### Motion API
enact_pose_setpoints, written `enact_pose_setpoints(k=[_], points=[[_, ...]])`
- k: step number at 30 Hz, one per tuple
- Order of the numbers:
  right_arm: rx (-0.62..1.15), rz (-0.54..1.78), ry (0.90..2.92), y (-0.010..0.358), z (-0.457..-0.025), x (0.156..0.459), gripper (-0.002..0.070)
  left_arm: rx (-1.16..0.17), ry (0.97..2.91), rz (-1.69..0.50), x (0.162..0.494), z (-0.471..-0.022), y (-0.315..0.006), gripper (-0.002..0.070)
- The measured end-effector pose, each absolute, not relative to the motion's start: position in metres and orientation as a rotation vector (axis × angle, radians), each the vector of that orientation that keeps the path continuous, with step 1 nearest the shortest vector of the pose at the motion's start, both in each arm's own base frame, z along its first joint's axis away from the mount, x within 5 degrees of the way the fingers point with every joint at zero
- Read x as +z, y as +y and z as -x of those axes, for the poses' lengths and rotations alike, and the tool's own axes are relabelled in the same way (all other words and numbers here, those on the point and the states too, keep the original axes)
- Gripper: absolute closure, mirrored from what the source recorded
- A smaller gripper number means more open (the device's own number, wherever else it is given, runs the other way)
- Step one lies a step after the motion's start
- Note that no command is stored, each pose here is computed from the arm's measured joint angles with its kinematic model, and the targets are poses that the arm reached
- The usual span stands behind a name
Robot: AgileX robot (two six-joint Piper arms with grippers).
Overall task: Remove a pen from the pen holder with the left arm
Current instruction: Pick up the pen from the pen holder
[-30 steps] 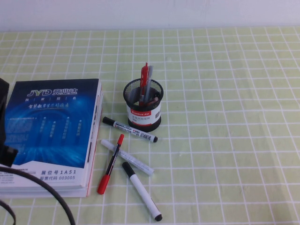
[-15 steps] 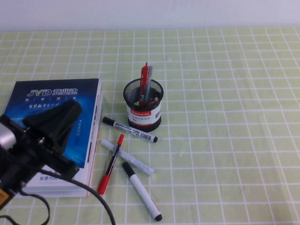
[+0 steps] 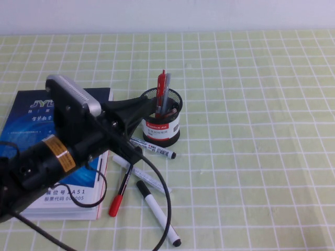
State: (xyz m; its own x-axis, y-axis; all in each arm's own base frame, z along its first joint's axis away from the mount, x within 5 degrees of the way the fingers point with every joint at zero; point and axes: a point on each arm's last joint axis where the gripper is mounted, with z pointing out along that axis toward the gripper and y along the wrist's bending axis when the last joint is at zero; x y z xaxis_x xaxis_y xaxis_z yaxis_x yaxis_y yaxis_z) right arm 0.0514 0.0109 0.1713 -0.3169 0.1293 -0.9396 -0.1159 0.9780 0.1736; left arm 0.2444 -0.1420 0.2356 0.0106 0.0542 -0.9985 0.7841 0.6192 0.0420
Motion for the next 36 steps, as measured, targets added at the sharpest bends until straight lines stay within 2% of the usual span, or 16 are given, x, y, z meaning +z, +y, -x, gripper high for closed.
enact_pose_setpoints(k=[10, 13, 17, 21, 28, 36], points=[[0.245, -0.010, 1.877, 0.011, -0.051, 0.171, 0.0691, -0.706, 1.526, -0.778, 0.214, -0.263, -0.158, 0.0663], [0.245, -0.010, 1.877, 0.011, -0.051, 0.171, 0.0691, -0.736, 1.558, -0.811, 0.209, -0.258, -0.168, 0.0594], [0.245, -0.010, 1.877, 0.011, -0.051, 0.171, 0.0691, -0.747, 1.539, -0.860, 0.210, -0.254, -0.174, 0.0458], [0.245, -0.010, 1.877, 0.011, -0.051, 0.171, 0.0691, -0.670, 1.521, -0.938, 0.206, -0.253, -0.176, 0.0387], [0.245, -0.010, 1.877, 0.011, -0.051, 0.171, 0.0691, -0.583, 1.514, -0.899, 0.208, -0.259, -0.173, 0.0370], [0.245, -0.010, 1.877, 0.011, -0.051, 0.171, 0.0691, -0.557, 1.507, -0.881, 0.215, -0.279, -0.181, 0.0370]])
